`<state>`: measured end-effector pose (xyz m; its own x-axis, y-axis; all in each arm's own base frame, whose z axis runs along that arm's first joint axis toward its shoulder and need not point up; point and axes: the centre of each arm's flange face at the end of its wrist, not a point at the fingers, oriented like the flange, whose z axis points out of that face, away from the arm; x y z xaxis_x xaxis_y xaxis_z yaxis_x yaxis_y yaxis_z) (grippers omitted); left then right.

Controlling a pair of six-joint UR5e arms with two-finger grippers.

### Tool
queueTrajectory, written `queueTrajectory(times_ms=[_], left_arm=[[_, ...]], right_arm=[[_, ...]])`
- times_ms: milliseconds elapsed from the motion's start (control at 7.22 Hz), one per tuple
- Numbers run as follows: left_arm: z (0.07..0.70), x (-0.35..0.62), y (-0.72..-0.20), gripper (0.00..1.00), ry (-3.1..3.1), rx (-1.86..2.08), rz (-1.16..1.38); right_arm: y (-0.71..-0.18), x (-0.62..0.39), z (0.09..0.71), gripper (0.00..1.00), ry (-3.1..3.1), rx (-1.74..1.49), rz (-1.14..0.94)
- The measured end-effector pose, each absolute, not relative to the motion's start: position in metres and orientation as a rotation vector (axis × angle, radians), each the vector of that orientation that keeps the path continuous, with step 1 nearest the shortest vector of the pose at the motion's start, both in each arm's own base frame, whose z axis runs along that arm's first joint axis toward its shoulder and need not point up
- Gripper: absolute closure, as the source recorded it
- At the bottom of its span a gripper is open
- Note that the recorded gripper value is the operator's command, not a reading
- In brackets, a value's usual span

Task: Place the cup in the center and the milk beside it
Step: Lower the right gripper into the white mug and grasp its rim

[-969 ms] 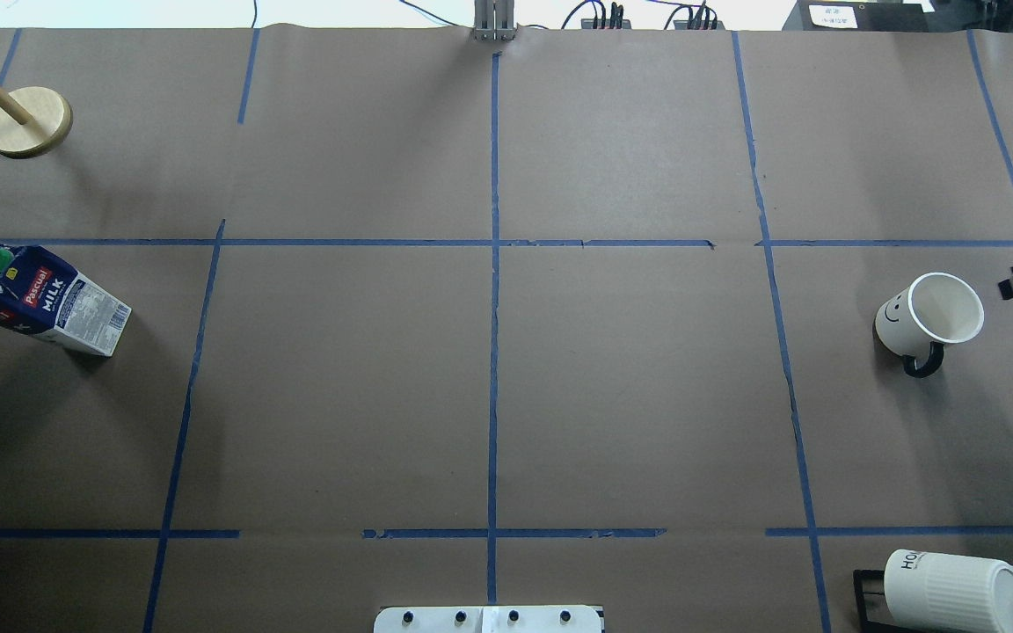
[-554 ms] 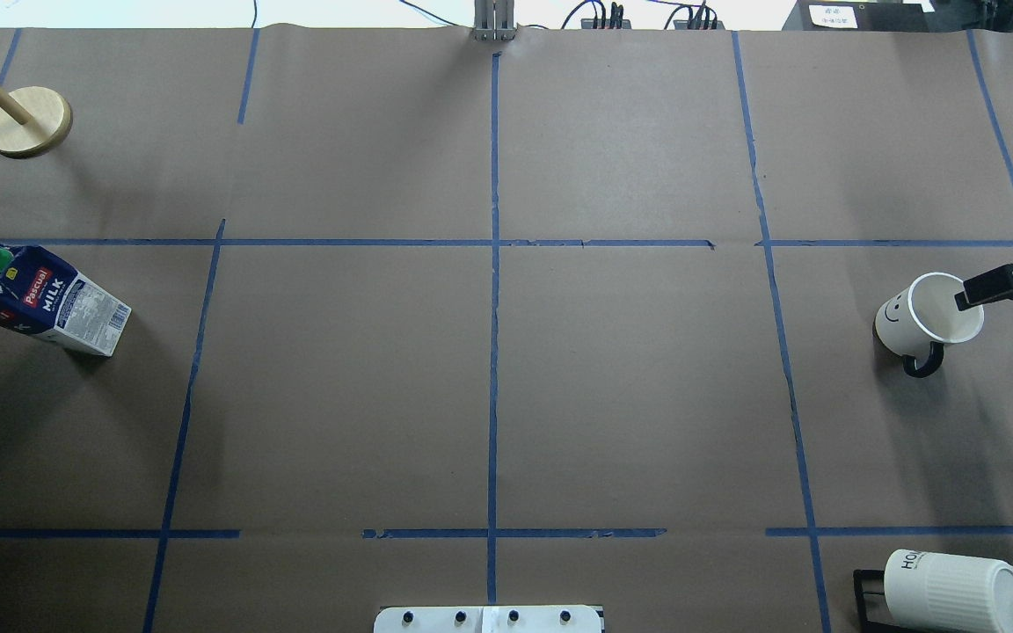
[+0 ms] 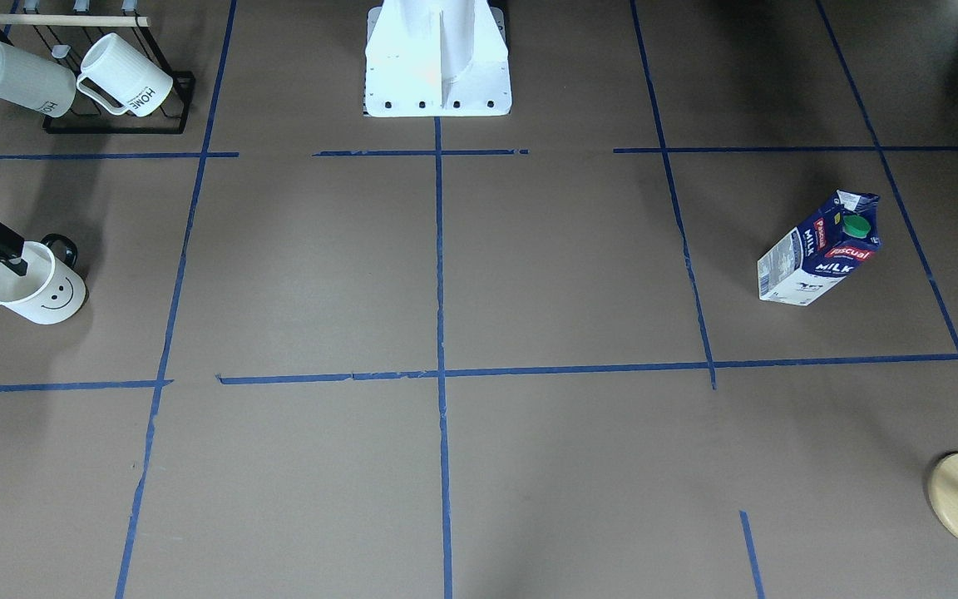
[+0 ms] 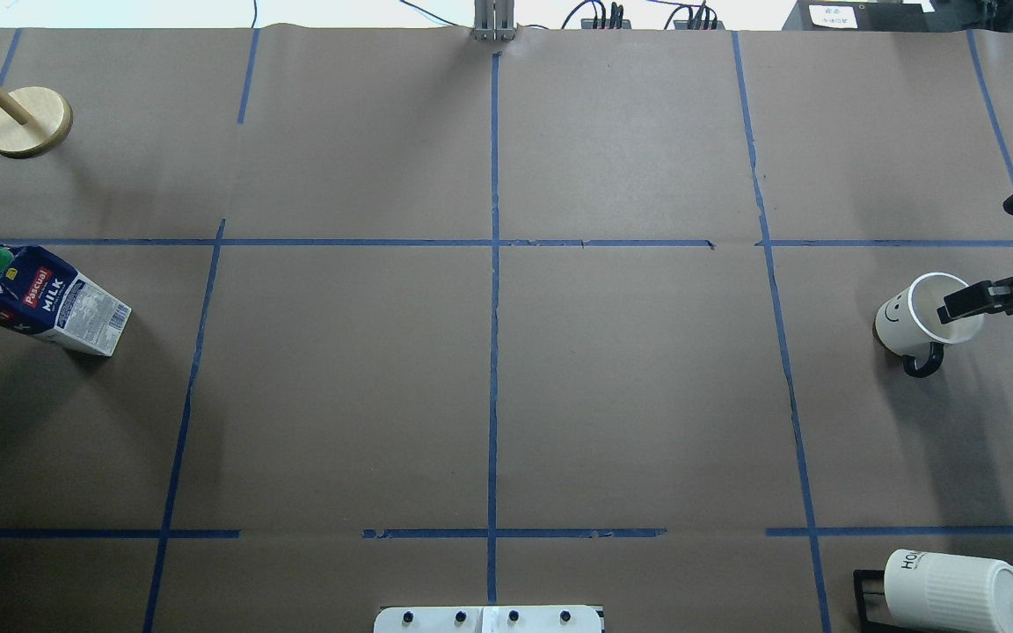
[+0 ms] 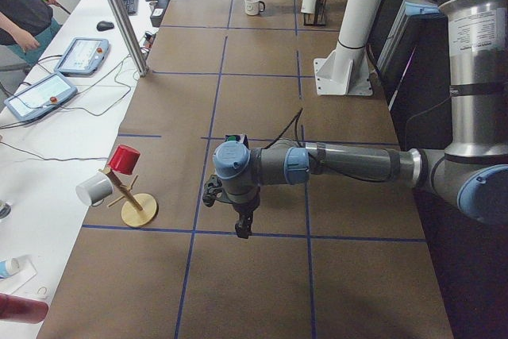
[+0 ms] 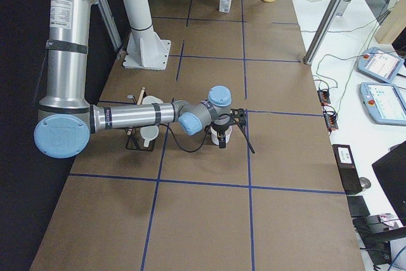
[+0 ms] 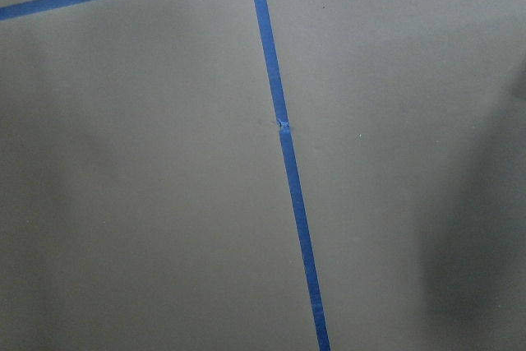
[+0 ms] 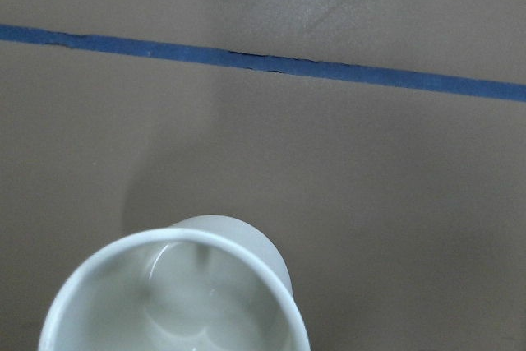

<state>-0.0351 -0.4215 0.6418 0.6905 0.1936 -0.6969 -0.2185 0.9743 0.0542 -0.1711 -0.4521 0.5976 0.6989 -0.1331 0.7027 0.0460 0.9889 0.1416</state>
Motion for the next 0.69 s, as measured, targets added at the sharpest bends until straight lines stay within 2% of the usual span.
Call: queueTrajectory(times_ms=[138, 277, 692], left_arm=[[0.6420, -0.0351, -0.4217, 0.00, 0.775, -0.033, 0.231], [0.6420, -0.0351, -0.4220, 0.00, 0.775, -0.033, 0.231], [0.6420, -0.0351, -0.4222, 0.00, 0.775, -0.033, 0.231]], right_arm=[[-0.4529, -0.1804, 0.6006, 0.67, -0.785, 0.111, -0.114], [-0.4527, -0.1865, 0.6016, 0.98, -0.782, 0.108, -0.122], [-0.4525, -0.1894, 0.6007, 1.00, -0.784, 0.106, -0.122]])
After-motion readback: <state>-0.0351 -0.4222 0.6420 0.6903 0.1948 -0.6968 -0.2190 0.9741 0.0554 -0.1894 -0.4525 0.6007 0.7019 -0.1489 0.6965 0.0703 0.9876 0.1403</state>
